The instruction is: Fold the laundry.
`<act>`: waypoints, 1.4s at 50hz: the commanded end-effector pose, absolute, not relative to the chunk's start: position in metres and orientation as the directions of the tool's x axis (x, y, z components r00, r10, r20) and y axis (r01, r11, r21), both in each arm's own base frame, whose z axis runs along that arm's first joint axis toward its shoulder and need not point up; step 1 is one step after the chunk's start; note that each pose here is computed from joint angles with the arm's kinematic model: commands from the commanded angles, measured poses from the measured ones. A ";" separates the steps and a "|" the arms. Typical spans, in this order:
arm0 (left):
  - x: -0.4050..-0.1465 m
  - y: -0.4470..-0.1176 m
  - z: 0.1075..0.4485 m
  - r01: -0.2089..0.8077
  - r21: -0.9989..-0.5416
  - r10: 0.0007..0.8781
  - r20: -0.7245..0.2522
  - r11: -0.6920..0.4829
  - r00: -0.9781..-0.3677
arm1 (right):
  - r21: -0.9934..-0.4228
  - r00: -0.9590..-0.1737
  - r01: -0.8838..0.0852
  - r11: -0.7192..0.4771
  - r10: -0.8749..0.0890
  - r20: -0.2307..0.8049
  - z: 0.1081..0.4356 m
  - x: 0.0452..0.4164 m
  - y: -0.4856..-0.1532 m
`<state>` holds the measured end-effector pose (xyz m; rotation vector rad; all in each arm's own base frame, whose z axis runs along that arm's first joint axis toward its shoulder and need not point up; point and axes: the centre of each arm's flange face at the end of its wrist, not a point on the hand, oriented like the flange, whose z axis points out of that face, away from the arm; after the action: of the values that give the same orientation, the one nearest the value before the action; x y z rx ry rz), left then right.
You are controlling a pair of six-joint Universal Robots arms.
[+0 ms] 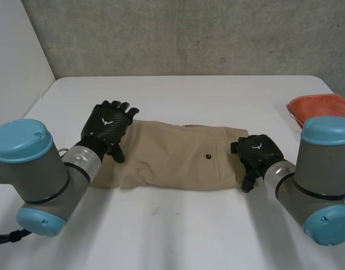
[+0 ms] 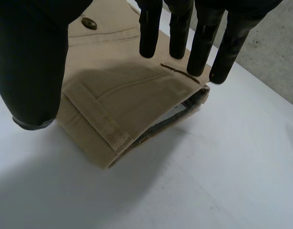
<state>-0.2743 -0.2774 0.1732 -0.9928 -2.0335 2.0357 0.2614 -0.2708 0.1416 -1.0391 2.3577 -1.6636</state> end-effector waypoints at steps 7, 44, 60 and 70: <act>-0.273 -0.281 0.170 0.369 -0.925 0.497 -0.364 -0.093 -0.788 | -0.865 -0.772 -0.470 0.178 -0.557 0.305 0.116 0.264 -0.289; -0.272 -0.273 0.196 0.331 -0.934 0.478 -0.353 -0.134 -0.804 | -0.647 -0.491 -0.652 -0.395 -0.430 0.757 0.224 0.301 -0.267; -0.296 -0.280 0.247 0.092 -0.981 0.515 -0.168 -0.171 -0.840 | -0.849 -0.363 -0.398 -0.347 -0.791 0.493 0.194 0.362 -0.195; -0.352 -0.255 0.218 0.119 -0.993 0.664 -0.093 -0.006 -0.742 | -0.983 -0.707 -0.163 0.085 -0.705 0.056 0.219 0.315 -0.262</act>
<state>-0.3222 -0.2700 0.2446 -0.7298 -1.7942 1.9786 0.3343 -0.2350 0.2232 -1.1185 1.7722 -1.7596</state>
